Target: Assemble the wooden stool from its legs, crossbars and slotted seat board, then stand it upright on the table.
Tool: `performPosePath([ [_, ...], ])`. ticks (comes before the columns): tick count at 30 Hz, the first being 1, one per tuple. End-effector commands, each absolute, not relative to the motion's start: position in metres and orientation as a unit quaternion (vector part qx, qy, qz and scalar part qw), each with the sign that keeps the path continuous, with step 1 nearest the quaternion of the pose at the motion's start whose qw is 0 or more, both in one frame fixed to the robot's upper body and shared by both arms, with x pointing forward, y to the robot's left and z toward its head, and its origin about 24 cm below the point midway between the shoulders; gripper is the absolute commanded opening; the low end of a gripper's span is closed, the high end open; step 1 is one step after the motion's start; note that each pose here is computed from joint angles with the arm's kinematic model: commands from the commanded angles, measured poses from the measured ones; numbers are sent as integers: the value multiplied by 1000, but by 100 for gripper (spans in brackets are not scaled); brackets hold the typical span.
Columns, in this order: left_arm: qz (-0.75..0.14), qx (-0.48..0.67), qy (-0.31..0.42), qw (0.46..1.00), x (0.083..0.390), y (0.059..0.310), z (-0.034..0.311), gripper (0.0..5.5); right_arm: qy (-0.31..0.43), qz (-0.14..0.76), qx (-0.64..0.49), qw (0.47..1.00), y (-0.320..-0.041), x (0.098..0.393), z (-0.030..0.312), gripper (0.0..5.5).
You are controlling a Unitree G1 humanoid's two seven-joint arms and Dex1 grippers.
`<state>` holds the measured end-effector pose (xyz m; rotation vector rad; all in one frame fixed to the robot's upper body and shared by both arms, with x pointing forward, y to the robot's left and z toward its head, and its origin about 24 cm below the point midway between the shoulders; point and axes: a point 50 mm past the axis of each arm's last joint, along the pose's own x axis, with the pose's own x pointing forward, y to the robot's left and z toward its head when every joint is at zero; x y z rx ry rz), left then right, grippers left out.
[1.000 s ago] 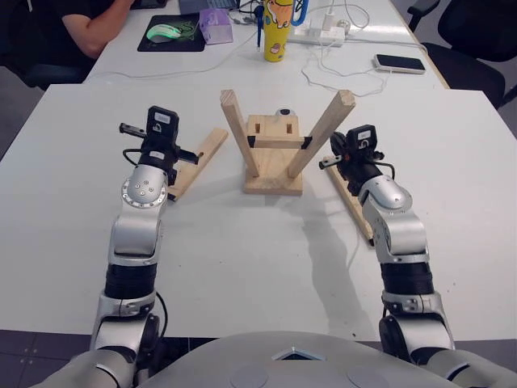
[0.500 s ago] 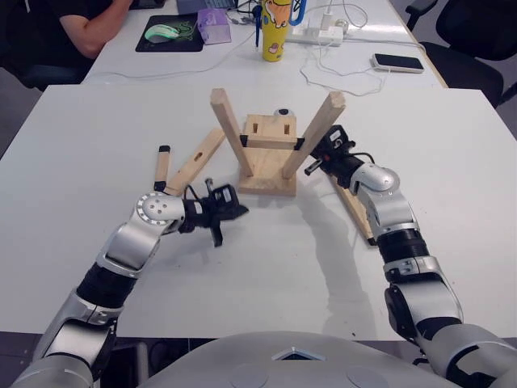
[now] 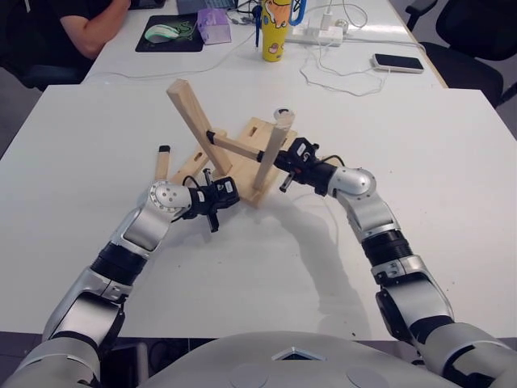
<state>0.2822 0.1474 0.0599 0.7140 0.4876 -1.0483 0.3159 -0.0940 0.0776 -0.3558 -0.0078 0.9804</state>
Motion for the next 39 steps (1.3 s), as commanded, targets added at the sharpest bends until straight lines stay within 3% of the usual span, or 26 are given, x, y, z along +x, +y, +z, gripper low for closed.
performPosePath([
  [1,-465,337,238,783,281,155,61,1,-30,500,-178,847,-65,312,82,0],
  [13,-397,375,226,806,301,176,69,1,-41,489,-213,845,-57,314,90,0],
  [18,-322,410,219,825,305,211,80,1,-28,425,-266,865,-92,333,96,0],
  [22,-326,382,198,842,295,227,105,1,1,360,-325,874,-129,355,97,0],
  [30,-536,248,224,775,249,178,121,1,74,344,-427,833,-148,373,76,0],
  [35,-543,287,230,755,250,145,97,1,138,380,-503,764,-151,372,60,0],
  [39,-507,336,242,756,261,138,73,1,177,428,-530,710,-151,367,54,0],
])
